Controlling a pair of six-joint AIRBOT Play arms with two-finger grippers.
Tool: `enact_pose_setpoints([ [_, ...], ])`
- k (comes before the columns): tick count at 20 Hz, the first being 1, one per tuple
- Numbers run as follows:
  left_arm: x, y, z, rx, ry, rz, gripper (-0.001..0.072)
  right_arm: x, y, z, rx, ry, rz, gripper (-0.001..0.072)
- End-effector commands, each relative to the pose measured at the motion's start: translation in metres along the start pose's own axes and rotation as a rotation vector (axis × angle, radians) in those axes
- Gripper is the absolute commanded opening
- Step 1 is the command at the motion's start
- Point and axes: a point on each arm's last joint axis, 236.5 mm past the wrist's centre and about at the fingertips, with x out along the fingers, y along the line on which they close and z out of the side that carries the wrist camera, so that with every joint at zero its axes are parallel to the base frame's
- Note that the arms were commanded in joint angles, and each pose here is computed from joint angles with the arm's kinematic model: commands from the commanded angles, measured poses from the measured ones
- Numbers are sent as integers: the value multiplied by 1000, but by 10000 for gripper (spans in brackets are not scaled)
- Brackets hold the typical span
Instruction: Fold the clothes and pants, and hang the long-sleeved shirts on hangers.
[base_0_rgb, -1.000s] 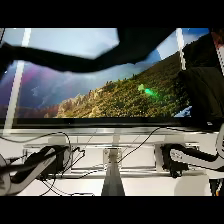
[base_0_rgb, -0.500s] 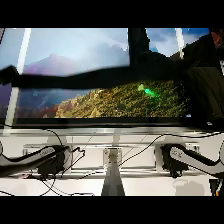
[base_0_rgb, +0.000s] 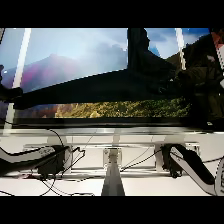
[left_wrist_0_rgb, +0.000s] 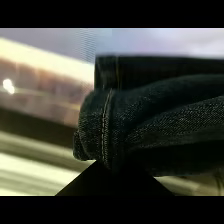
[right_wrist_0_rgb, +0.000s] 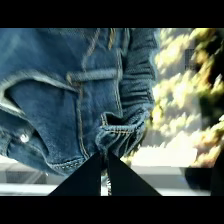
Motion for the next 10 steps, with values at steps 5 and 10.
enact_pose_setpoints([
  [5, 17, 46, -30, -94, 50, 45, 16, -34, -19, -36, -63, -56, -154, 17],
  [10, 18, 49, -7, -101, -43, 51, 16, -26, -8, -96, -35, 177, -97, 17],
])
